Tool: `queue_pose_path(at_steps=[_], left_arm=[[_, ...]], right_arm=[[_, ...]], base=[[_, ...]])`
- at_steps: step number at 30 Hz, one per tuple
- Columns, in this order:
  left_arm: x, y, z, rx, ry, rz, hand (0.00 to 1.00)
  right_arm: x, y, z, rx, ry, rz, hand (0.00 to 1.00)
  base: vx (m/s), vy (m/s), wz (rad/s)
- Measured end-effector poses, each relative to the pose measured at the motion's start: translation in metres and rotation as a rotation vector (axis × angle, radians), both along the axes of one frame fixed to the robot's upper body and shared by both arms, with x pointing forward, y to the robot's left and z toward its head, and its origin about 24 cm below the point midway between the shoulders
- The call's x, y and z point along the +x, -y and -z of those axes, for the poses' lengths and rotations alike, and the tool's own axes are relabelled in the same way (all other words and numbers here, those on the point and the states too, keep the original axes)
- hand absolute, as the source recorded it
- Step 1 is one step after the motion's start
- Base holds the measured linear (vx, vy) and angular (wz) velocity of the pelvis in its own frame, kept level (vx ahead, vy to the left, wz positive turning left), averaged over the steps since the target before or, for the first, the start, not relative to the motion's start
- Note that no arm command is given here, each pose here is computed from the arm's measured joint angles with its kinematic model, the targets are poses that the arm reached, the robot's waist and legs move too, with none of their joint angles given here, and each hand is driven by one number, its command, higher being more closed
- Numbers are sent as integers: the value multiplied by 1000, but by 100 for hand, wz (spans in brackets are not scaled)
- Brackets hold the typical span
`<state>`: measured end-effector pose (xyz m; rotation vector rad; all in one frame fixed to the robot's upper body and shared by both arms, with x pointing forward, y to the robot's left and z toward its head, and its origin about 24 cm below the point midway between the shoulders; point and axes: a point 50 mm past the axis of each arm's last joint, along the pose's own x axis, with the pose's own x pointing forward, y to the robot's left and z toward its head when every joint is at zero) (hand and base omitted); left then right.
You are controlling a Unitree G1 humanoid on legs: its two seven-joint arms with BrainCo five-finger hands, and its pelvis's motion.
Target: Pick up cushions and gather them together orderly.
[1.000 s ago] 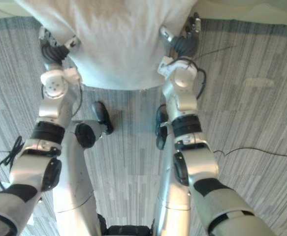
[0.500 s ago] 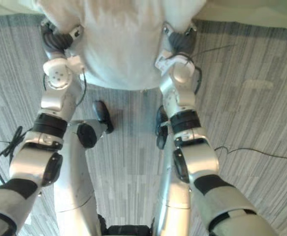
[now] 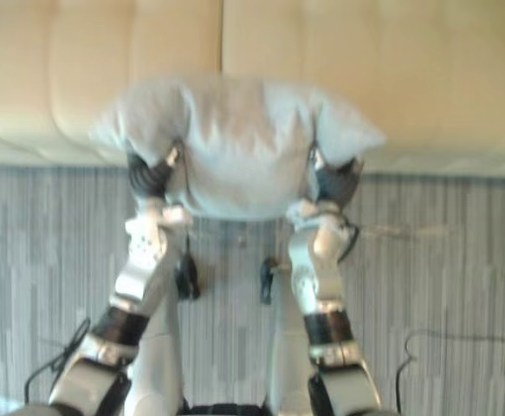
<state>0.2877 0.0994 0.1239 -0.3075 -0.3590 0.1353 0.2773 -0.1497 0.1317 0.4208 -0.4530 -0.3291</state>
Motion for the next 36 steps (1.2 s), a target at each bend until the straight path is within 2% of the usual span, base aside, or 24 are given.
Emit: queue_pose_path(at_steps=[7, 17, 22, 30, 36], left_arm=[[-41, -5, 48, -10, -159, 17, 100], [-66, -10, 79, -7, -282, 51, 100], [-77, -13, 103, 80, -399, 101, 100], [-73, -15, 105, 133, -398, 118, 100], [-75, 4, 107, 78, -410, 172, 100]], right_arm=[[-48, 1, 50, -125, -190, -8, 100], [-59, 4, 85, -171, -351, -54, 100], [-69, 8, 118, -221, -518, -55, 100], [-68, 15, 124, -264, -548, -71, 100], [-81, 31, 111, -288, -531, -24, 100]], base=[[224, 28, -2], [125, 45, -10], [34, 60, -11], [242, -117, 20], [431, -221, 32]])
